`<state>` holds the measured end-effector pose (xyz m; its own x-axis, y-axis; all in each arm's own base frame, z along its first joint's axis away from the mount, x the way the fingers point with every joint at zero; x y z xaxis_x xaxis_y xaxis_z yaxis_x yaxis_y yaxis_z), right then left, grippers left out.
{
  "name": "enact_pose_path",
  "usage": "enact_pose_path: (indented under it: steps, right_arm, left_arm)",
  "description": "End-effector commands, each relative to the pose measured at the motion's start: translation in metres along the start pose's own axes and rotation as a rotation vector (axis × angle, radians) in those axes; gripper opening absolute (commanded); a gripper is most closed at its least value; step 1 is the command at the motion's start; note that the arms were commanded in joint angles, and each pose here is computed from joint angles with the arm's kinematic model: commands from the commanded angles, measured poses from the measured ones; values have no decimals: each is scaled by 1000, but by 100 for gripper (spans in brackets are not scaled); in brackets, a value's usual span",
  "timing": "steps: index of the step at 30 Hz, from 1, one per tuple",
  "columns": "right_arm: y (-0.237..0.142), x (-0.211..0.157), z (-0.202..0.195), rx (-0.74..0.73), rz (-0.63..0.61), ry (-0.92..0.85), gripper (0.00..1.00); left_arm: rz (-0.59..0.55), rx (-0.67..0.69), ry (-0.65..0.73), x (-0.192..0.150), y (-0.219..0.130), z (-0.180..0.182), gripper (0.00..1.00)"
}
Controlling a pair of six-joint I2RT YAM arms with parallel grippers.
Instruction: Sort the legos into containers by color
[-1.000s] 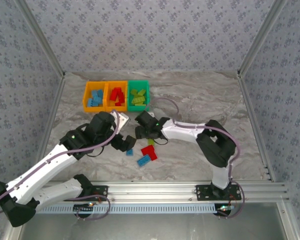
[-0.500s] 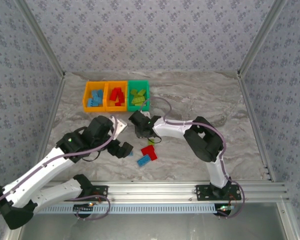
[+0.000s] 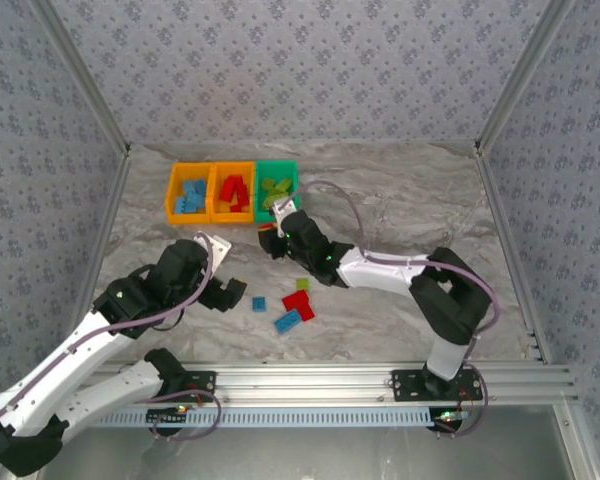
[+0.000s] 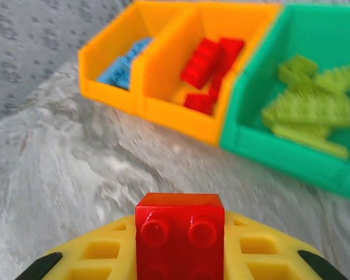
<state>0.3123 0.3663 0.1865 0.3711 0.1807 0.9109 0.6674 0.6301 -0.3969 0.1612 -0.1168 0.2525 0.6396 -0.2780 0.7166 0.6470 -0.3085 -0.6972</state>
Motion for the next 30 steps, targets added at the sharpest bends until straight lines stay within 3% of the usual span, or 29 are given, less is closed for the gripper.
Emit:
enact_pose_path:
  steps: [1,5,11,14,16,19,22,30]
  right_arm:
    - [27,43,8,71,-135,-129,20]
    - [70,53,-2,40,-68,-130,20]
    - [134,37,-24,-12,29,-163,25]
    - [150,35,-28,-11,72,-171,30]
    - [154,35,-25,-2,81,-189,40]
    - [153,40,-20,5,90,-217,46]
    - [145,49,-13,11,91,-232,59]
    - [93,80,1,5,122,-242,73]
  left_arm:
    - [0,63,-10,-3,-1,12,99]
    - [8,77,-18,-2,1,15,99]
    - [-1,74,-28,-1,0,15,99]
    - [-7,78,-31,-1,-1,16,99]
    - [-5,81,-31,-1,0,16,99]
    - [-3,85,-33,-1,0,17,99]
    - [6,90,-34,-1,2,17,99]
    - [10,112,-52,0,4,20,99]
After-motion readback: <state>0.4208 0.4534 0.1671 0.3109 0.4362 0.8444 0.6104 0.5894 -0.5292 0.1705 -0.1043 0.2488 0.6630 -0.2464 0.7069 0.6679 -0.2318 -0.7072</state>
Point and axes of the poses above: each hand's point on the last joint's axis, 136 mm out from that joint toward the fingers, its own y axis out along the fingers, its own z axis along the line the jaws close on, x = y × z, the point moved 5 cm from there along -y, back along the fingers, and after that the axes turned 8 degrees about -y, right-handed, at the moved point
